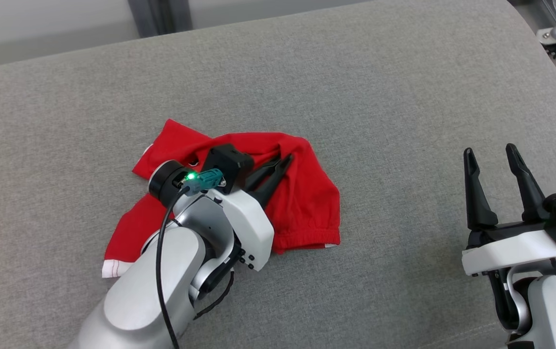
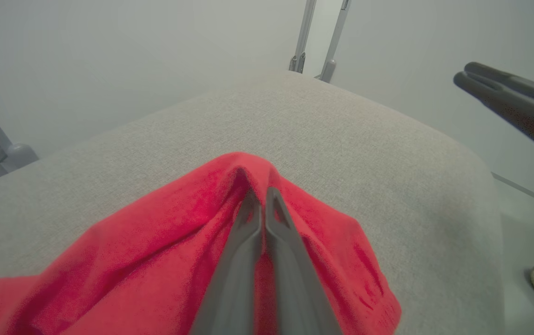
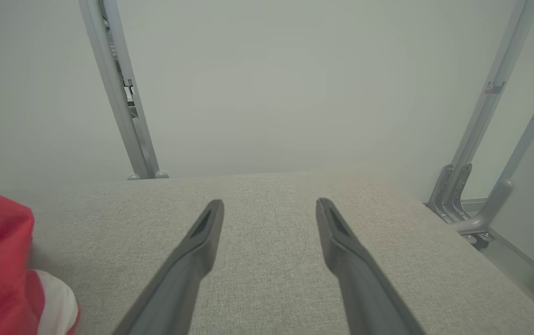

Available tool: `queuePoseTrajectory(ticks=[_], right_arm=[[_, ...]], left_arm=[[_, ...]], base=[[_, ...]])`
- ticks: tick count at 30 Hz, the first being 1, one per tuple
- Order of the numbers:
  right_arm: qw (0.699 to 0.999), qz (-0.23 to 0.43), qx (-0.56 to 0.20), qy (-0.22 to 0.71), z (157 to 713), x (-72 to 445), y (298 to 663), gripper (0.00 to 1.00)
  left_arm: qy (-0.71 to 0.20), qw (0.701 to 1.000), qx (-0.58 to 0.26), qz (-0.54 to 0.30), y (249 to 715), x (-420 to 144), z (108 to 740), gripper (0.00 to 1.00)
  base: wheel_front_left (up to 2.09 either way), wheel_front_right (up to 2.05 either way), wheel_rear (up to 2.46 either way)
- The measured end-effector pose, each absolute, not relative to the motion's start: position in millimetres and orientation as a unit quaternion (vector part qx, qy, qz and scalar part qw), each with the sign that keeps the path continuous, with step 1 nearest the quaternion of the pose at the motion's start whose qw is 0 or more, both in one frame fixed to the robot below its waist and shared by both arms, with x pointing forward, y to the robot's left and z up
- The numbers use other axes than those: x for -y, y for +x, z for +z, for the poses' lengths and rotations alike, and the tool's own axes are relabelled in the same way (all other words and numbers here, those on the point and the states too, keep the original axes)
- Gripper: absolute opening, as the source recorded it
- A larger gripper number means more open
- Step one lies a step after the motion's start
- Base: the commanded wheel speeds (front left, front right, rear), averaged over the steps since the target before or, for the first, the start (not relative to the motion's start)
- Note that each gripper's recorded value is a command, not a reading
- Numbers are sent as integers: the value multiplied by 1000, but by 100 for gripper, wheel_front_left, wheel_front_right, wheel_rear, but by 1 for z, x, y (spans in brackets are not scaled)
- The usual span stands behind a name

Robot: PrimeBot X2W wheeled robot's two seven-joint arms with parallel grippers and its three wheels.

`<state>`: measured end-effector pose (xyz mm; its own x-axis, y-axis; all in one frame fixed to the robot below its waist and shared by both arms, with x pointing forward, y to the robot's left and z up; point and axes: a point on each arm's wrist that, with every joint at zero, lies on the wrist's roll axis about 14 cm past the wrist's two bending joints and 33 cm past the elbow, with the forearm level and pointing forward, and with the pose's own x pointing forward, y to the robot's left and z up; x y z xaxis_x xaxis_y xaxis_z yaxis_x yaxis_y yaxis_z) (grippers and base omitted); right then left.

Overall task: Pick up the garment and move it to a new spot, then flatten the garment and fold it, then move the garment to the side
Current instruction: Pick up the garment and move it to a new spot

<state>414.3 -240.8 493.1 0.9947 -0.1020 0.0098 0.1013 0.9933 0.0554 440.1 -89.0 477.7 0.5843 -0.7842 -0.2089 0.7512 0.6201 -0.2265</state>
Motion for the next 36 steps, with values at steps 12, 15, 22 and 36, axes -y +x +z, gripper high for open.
queuePoseTrajectory(ticks=[12, 15, 22, 36], right_arm=[[998, -36, 7, 41, 491, 229, 415, 100], [999, -28, 16, 42, 497, 223, 416, 100], [998, -7, 27, 47, 506, 208, 418, 100], [997, 44, 43, 48, 523, 172, 417, 100]], left_arm=[[-67, 904, -86, -413, 449, 79, 503, 100], [-72, 918, -61, -385, 454, 59, 518, 100], [-110, 962, -1, -250, 470, -23, 545, 100], [-116, 989, 91, -16, 447, -182, 565, 100]], base=[[0, 0, 0], [0, 0, 0], [0, 0, 0], [0, 0, 0]])
